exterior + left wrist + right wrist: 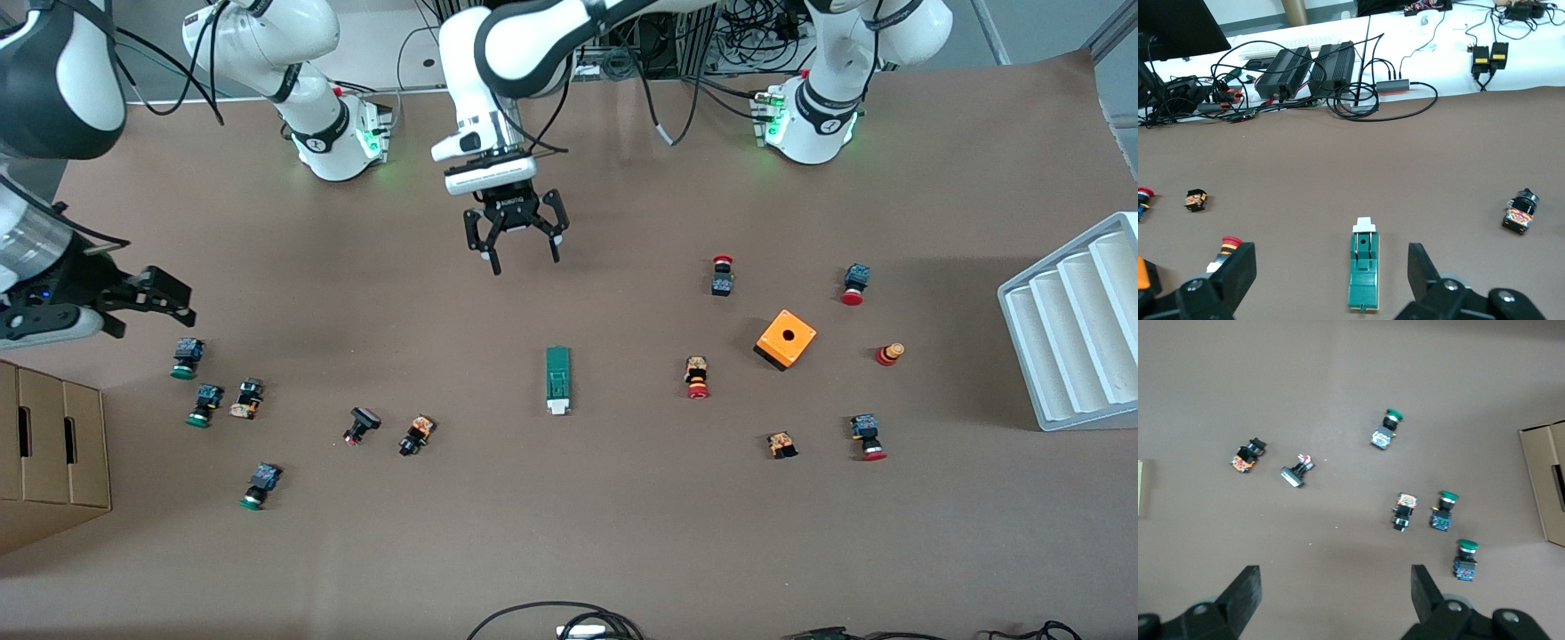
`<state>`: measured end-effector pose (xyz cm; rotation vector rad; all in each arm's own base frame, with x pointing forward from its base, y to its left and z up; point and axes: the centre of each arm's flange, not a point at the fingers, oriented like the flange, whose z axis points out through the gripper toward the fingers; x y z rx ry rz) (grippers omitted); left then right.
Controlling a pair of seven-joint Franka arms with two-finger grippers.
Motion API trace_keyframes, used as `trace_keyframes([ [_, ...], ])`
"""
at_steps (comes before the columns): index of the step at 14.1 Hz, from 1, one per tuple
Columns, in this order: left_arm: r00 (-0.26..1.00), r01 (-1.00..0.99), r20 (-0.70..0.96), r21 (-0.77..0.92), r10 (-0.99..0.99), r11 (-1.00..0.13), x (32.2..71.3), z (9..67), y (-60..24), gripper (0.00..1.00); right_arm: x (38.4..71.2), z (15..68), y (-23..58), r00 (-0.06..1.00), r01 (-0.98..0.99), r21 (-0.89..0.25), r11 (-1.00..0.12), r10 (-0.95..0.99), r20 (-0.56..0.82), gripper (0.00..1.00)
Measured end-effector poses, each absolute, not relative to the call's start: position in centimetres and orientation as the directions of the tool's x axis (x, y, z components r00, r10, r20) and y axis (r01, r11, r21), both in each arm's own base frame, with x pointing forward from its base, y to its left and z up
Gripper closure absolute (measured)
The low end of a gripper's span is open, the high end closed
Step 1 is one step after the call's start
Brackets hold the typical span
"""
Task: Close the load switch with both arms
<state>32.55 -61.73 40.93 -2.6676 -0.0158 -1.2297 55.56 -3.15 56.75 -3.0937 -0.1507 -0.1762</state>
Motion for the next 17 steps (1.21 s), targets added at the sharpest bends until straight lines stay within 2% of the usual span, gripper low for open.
trace_keyframes([
  [4,0.691,0.050,0.712,-0.219,-0.125,-0.974,33.5,45.2,-60.4,0.00,55.6,56.7,-5.4,0.979,0.172,-0.019,-0.985,0.168,0.118,0.00],
  [8,0.747,0.003,0.650,-0.211,-0.138,-0.978,38.6,51.8,-55.8,0.00,55.6,56.4,-4.8,0.978,0.183,-0.022,-0.983,0.180,0.103,0.00],
  [11,0.768,-0.023,0.625,-0.192,-0.140,-0.981,40.8,56.3,-52.4,0.00,55.4,56.2,-4.9,0.987,0.145,-0.031,-0.989,0.142,0.080,0.00],
  [17,0.819,-0.041,0.563,-0.139,-0.113,-0.990,44.1,61.0,-47.6,0.00,55.3,56.1,-4.7,0.995,0.084,-0.038,-0.996,0.082,0.064,0.00],
])
